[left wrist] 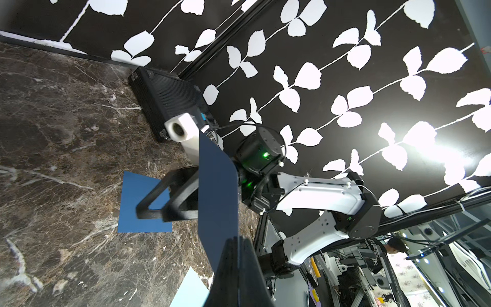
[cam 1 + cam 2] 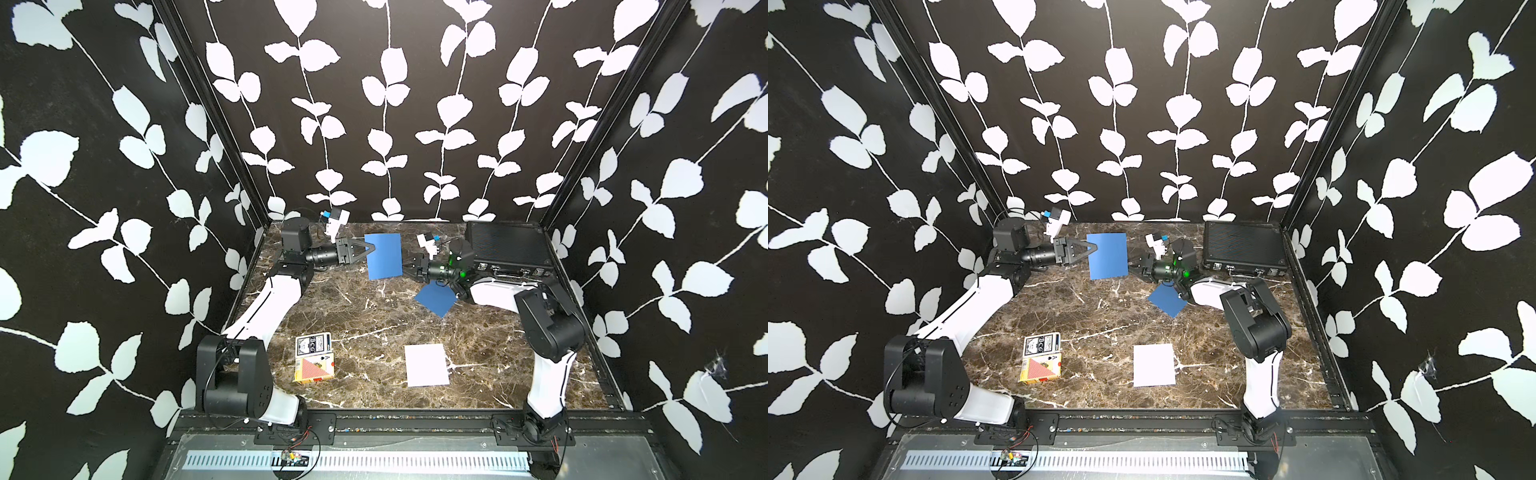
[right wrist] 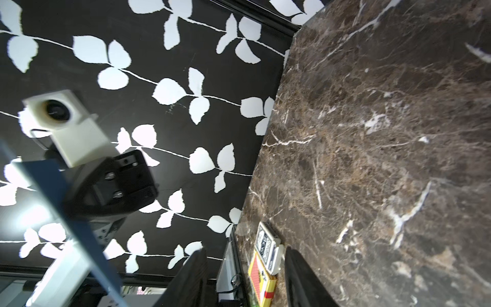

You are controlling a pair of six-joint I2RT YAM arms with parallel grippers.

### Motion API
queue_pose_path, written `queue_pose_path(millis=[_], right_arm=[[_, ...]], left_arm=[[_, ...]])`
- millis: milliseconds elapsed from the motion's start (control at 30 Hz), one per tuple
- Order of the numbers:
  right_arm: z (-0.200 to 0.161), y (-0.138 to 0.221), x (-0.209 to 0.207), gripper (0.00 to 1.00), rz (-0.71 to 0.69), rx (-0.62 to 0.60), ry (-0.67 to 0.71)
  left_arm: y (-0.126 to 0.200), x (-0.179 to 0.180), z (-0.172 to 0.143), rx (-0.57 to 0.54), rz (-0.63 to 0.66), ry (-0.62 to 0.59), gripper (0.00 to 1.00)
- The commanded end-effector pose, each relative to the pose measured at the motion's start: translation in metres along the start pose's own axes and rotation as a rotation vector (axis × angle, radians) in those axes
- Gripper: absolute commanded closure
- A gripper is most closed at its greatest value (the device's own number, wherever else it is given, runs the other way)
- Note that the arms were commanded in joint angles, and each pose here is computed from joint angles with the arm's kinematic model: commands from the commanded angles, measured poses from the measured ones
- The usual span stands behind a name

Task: Fold the square paper along the opposite sides
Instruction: Fold the paper.

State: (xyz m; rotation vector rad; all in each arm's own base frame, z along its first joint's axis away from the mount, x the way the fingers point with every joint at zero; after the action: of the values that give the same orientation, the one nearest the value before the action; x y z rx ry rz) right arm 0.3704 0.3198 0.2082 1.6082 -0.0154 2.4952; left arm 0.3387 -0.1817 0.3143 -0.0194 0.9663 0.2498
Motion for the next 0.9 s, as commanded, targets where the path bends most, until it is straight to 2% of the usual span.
queue_pose_path(millis=[0, 433, 700, 867], right_arm=[[0.009, 0.017, 0.047, 0.5, 0.08, -0.052, 0.118], [0.005, 0.037, 0.083, 0.46, 0.101, -0.086, 0.159], [-0.017, 0.006, 0.109, 0.35, 0.144, -0.01, 0.197], [-0.018, 0.001, 0.114, 0.28, 0.158, -0.008, 0.187]], left_arm=[[0.0, -0.003, -0.006, 0.023, -0.024, -0.028, 1.0], [0.001, 0.001, -0.013, 0.032, -0.005, -0.031, 1.0], [-0.001, 0.0, -0.016, 0.038, -0.011, -0.025, 1.0], [-0.001, 0.001, -0.016, 0.041, -0.009, -0.026, 1.0]])
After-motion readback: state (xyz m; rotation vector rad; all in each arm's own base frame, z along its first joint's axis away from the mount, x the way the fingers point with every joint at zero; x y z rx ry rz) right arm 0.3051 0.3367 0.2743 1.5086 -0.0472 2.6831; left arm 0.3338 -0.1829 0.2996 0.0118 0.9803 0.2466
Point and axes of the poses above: each gripper's point midway between its finger pads, its own y axis back along the fingers, its own x axis along the line the jaws close on, z = x × y, the point moved 3 cm from there along y, back along the fingers, and after that the axes turned 3 degrees about y, right-handed, at the moved point
